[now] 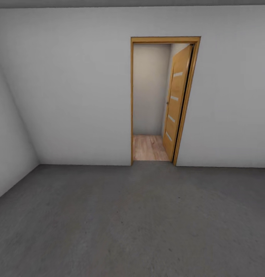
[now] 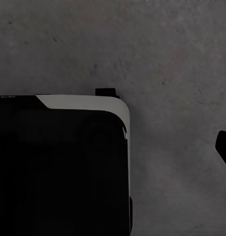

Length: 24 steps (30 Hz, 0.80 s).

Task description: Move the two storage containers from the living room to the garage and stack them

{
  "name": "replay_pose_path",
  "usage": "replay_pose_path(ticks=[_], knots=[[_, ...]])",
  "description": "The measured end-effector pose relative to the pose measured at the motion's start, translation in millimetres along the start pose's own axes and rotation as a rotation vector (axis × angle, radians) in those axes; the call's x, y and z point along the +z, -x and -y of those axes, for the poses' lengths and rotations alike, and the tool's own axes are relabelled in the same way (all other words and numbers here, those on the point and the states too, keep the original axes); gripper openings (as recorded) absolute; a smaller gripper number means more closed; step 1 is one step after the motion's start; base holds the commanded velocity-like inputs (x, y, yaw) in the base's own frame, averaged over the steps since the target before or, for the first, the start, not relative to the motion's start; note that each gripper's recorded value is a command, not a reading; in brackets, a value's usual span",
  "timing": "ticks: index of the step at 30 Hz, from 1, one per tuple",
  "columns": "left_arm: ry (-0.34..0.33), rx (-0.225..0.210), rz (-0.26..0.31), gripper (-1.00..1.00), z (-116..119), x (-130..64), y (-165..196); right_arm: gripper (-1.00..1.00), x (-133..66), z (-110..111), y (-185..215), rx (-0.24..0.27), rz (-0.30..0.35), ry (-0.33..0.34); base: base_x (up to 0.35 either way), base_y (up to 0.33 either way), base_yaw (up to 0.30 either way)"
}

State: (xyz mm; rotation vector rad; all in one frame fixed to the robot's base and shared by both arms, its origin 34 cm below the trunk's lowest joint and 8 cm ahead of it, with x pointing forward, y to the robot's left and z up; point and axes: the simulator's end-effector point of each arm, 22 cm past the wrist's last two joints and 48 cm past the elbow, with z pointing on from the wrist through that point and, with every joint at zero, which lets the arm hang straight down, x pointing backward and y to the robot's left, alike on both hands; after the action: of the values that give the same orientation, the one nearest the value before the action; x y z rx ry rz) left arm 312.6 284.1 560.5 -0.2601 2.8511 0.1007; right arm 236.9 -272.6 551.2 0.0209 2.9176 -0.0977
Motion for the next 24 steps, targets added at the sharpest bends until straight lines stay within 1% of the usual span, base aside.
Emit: replay_pose_path(ticks=[7, 18, 24], knots=[[0.0, 0.0, 0.0, 1.0, -0.6, 0.0, 0.1, 1.0, -0.1, -1.1, 0.4, 0.001, 0.002, 0.002, 0.0, 0.0, -0.025], [-0.003, 0.0, 0.008, 1.0, 0.7, -0.5, 3.3, 1.0, -0.3, -2.5, 3.2, 0.008, 0.009, 0.003, 0.0, 0.0, -0.19], [-0.004, 0.001, 0.008, 1.0, 1.2, -0.7, 3.3, 1.0, -0.3, -2.7, 3.8, 0.006, 0.01, 0.004, 0.022, 0.0, -0.061]])
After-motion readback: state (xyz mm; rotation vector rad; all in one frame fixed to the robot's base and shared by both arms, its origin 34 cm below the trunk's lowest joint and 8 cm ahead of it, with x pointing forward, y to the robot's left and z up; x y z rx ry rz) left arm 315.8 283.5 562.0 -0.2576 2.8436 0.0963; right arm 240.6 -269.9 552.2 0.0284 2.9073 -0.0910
